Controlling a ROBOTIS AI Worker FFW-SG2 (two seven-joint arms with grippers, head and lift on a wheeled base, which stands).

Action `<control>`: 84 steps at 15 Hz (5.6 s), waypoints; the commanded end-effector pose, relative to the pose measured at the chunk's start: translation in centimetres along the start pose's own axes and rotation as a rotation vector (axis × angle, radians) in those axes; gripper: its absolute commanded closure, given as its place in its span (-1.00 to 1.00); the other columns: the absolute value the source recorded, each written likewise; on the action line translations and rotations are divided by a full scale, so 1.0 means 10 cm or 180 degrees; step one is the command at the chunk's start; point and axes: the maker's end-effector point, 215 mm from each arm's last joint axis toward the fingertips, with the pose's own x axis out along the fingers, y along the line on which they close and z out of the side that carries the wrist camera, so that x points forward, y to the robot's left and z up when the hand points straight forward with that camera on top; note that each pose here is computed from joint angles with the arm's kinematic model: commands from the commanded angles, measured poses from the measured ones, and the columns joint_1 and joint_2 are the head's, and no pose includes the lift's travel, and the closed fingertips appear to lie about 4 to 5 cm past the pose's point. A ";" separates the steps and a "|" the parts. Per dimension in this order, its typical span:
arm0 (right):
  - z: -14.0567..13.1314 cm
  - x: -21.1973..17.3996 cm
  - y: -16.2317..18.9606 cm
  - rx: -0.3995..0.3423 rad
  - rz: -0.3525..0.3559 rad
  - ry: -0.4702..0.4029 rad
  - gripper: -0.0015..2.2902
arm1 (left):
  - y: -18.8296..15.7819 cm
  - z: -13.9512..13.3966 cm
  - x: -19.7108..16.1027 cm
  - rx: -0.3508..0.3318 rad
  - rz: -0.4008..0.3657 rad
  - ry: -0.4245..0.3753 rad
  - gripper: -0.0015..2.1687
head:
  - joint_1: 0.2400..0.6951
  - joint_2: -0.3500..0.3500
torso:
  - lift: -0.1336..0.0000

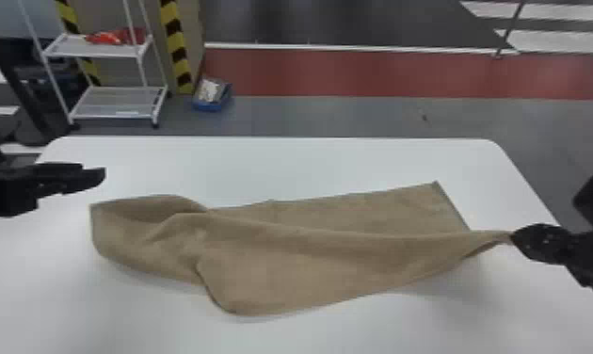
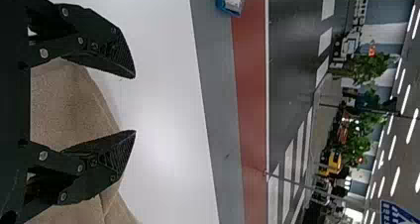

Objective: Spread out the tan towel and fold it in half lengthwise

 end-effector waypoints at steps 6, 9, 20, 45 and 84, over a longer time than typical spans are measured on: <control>-0.54 0.30 0.14 -0.0201 -0.0027 0.0645 0.24 | 0.43 -0.66 -0.71 -0.0232 0.0025 0.0116 -0.93 | 1.00 0.26 | -0.86; -0.56 0.40 -0.01 -0.0185 -0.0131 0.0706 0.24 | -0.07 -0.93 -0.66 -0.0051 -0.0374 0.0234 -0.93 | 1.00 0.16 | -0.86; -0.20 0.49 0.06 -0.0368 -0.0169 0.0582 -0.98 | -0.71 -1.31 -0.59 0.0096 -0.0752 0.0382 -0.92 | 1.00 -0.20 | -0.86; -0.61 0.46 0.29 -0.0283 -0.0037 0.0744 -0.95 | -1.28 -1.79 0.03 -0.0026 -0.0833 0.0536 -0.80 | 1.00 -0.41 | -0.86; -1.14 0.20 0.82 -0.0387 0.0113 0.1013 -0.93 | -3.83 -0.48 0.97 0.1453 -0.1122 0.0317 0.16 | 1.00 -1.00 | -0.86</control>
